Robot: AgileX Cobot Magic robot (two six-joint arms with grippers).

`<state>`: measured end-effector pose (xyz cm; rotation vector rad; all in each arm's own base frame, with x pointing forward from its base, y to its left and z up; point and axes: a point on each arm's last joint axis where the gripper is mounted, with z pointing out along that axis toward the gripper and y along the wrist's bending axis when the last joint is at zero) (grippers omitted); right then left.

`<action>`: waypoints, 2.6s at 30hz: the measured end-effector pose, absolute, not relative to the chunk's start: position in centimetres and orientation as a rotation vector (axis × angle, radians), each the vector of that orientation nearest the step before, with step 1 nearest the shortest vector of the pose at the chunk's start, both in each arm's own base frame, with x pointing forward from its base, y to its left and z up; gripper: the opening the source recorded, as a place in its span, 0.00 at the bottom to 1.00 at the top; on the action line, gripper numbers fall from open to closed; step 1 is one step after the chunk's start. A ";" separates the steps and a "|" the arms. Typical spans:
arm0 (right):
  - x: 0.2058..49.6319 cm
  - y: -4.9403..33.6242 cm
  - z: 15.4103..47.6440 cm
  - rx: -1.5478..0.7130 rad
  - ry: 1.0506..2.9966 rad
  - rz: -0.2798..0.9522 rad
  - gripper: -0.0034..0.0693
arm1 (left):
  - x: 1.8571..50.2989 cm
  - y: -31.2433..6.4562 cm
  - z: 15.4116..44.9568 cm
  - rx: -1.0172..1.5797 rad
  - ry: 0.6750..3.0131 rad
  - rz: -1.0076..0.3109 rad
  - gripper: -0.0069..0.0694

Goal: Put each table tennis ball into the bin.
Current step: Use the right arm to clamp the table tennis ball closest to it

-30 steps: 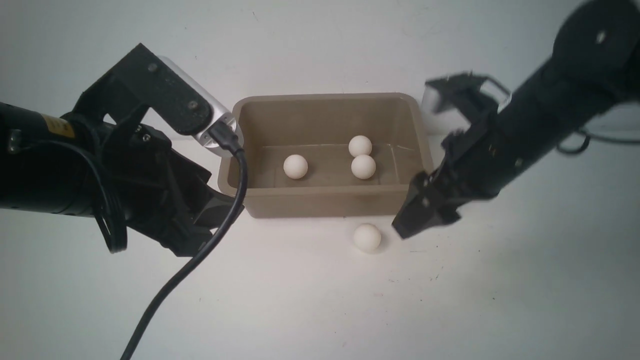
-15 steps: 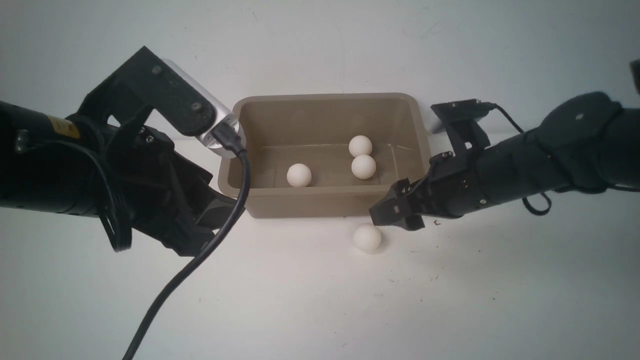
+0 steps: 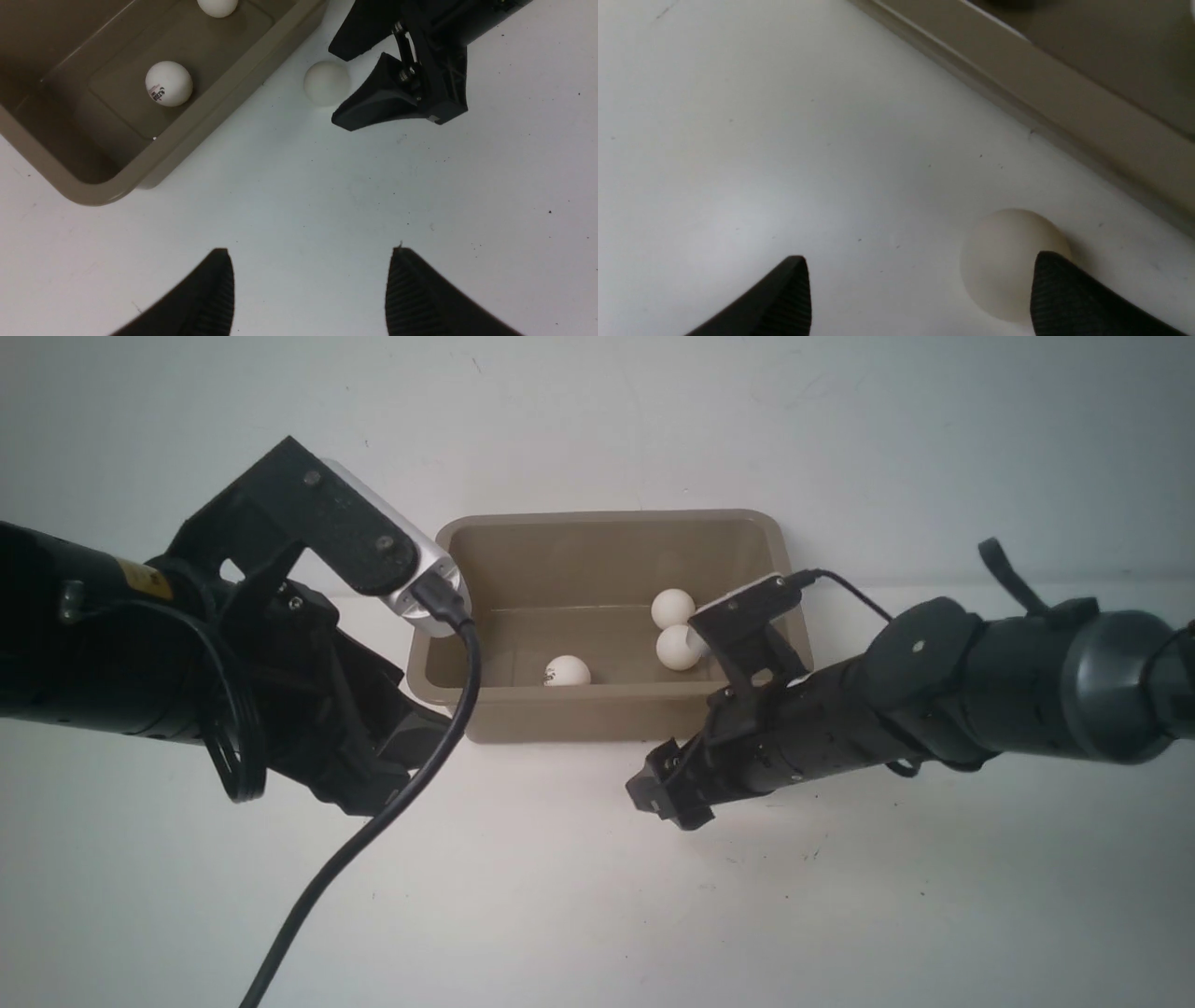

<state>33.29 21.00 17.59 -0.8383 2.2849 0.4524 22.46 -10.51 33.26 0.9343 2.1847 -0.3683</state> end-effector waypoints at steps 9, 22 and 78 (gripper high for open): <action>33.7 20.6 17.6 -0.864 2.250 0.361 0.83 | 22.5 -10.5 33.3 0.934 2.185 -0.368 0.61; 33.7 20.6 17.6 -0.856 2.250 0.359 0.83 | 22.5 -10.5 33.3 0.934 2.185 -0.368 0.61; 30.6 19.6 27.1 -1.043 1.955 0.353 0.49 | 22.5 -10.5 33.3 0.934 2.185 -0.368 0.61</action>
